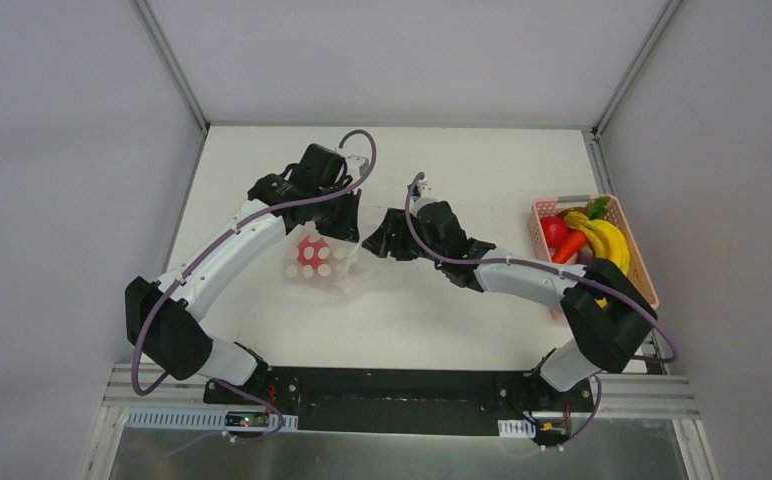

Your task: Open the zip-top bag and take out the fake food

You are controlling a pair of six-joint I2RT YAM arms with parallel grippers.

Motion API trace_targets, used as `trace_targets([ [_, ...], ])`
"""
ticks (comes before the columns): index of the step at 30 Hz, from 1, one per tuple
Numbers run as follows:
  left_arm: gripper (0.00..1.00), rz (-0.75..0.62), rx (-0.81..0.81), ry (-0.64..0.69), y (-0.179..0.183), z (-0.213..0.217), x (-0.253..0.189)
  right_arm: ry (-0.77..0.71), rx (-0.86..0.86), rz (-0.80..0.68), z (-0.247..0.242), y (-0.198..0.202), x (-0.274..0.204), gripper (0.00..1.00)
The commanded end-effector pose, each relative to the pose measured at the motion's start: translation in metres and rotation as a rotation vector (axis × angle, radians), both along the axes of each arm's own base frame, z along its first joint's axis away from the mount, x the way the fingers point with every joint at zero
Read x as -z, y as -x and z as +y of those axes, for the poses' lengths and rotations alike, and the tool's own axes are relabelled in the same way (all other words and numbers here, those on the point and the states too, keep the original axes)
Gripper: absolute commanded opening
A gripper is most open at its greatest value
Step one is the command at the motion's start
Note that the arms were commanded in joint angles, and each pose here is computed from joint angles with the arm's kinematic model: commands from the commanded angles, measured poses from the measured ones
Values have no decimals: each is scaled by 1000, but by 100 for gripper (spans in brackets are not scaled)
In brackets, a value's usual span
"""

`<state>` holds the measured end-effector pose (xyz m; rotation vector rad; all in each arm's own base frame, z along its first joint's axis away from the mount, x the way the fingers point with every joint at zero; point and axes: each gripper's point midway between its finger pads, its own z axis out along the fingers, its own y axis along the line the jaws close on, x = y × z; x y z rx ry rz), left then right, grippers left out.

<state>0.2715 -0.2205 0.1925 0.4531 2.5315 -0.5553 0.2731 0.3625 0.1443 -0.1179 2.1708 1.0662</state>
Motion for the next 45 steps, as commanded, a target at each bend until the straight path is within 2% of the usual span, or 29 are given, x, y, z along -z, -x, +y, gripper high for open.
trace_targets([
  [1, 0, -29, -3, 53, 3, 0, -18, -116, -64, -78, 32, -11, -34, 62],
  [8, 0, -14, 16, 85, 5, -6, -19, -139, -122, -80, 54, -18, -22, 55],
  [15, 0, -21, 37, 140, 9, -13, -26, -155, -159, -56, 73, -25, 1, 55],
  [22, 0, -58, 59, 189, 12, -17, -37, -195, -266, 0, 97, -19, 28, 57],
  [27, 0, -83, 29, 152, 8, -9, -38, -200, -291, 34, 100, -15, 46, 58],
  [35, 39, -210, -140, 10, -5, 34, -48, -201, -306, 38, 89, -1, 46, 58],
  [38, 52, -215, -229, 8, 2, 49, -49, -190, -323, 37, 83, 6, 45, 58],
  [42, 63, -194, -348, -26, 21, 75, -33, -185, -356, 30, 77, 16, 43, 59],
  [45, 64, -170, -437, -49, 40, 96, -7, -185, -384, 31, 74, 23, 42, 61],
])
